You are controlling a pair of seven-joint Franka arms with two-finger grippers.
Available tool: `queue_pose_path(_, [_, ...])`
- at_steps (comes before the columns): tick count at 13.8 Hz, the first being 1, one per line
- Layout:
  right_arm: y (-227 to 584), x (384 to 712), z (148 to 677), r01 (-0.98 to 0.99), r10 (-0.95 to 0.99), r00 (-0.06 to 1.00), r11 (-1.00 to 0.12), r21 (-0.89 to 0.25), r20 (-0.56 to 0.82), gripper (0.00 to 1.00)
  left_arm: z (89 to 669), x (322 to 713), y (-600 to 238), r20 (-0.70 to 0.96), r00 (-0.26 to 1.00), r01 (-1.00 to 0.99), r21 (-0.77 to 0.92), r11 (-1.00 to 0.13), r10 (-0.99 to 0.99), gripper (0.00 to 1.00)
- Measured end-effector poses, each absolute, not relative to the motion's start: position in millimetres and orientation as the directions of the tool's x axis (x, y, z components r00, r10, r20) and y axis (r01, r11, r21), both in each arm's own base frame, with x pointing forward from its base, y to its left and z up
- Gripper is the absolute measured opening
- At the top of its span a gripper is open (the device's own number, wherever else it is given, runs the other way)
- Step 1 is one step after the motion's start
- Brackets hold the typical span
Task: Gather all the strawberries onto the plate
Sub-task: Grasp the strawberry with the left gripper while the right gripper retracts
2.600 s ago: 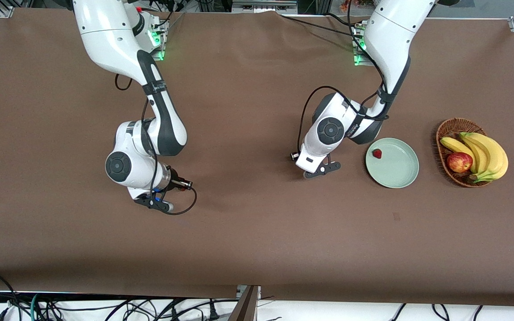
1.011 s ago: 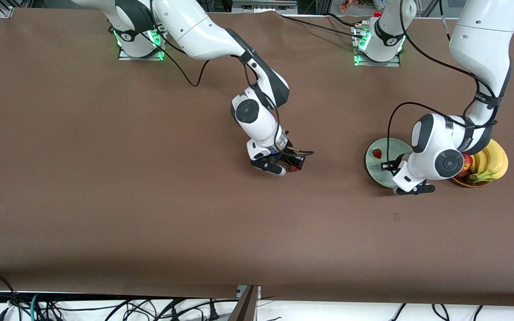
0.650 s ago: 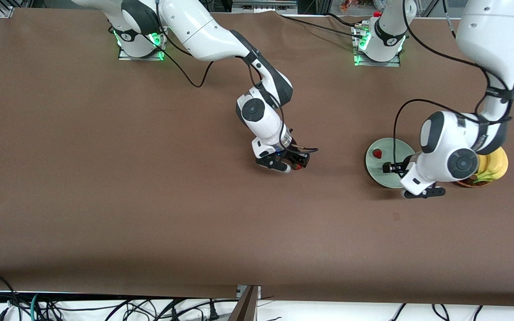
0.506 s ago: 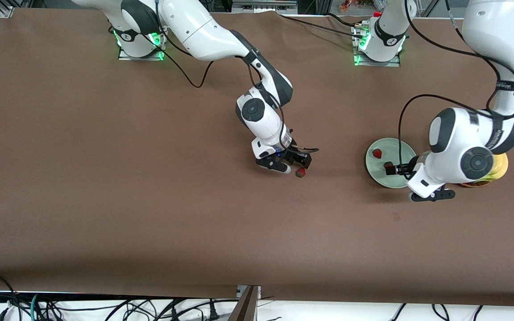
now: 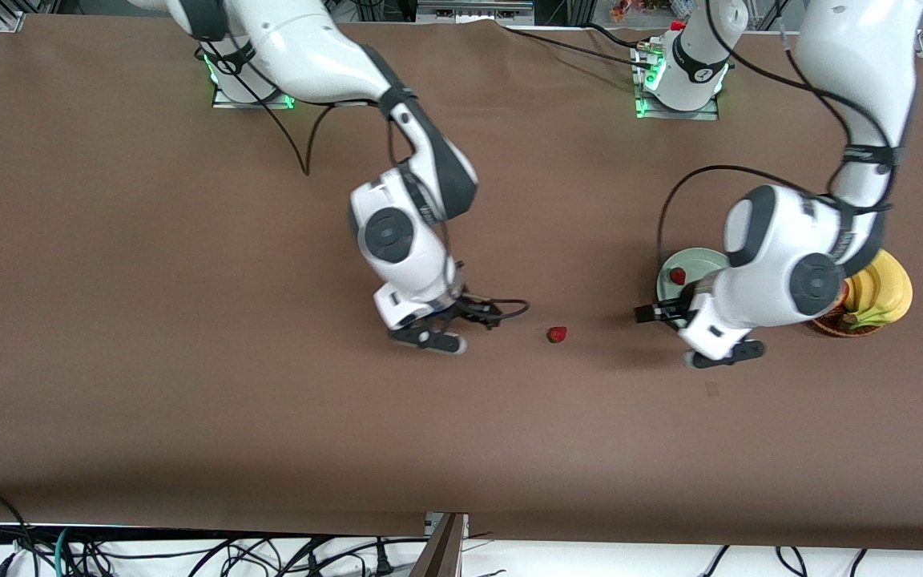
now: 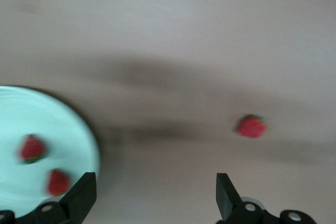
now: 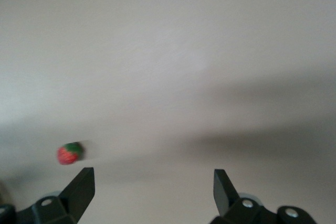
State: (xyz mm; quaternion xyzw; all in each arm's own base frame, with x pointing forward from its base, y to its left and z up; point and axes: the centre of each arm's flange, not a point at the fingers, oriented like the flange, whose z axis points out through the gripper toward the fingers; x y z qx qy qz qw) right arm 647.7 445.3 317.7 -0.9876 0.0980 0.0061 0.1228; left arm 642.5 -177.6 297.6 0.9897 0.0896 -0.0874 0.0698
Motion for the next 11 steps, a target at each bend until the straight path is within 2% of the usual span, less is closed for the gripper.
queue_pose_path(3, [332.1, 685.8, 357.5, -0.119, -0.094, 0.987, -0.973, -0.198, -0.133, 1.00, 253.5, 632.0, -249.9, -0.138, 0.975, 0.192, 0.139, -0.972, 0.173, 1.00])
queue_pose_path(5, [256.7, 699.7, 383.9, -0.059, -0.031, 0.985, -0.984, -0.165, -0.169, 1.00, 222.1, 627.7, -273.5, -0.097, 0.980, 0.188, 0.127, -0.974, 0.176, 0.99])
queue_pose_path(9, [141.0, 702.6, 437.6, 0.084, 0.101, 0.976, -0.992, -0.094, -0.190, 1.00, 192.6, 625.6, -283.5, -0.082, 0.977, 0.203, 0.082, -0.976, 0.196, 0.93])
queue_pose_path(10, [121.1, 701.8, 449.2, 0.105, 0.118, 0.975, -0.992, -0.076, -0.187, 1.00, 195.2, 630.0, -284.9, -0.072, 0.977, 0.204, 0.086, -0.975, 0.199, 0.85])
queue_pose_path(11, [103.3, 699.9, 462.6, 0.114, 0.122, 0.976, -0.992, -0.049, -0.182, 1.00, 198.2, 634.8, -285.7, -0.060, 0.978, 0.204, 0.089, -0.975, 0.199, 0.84])
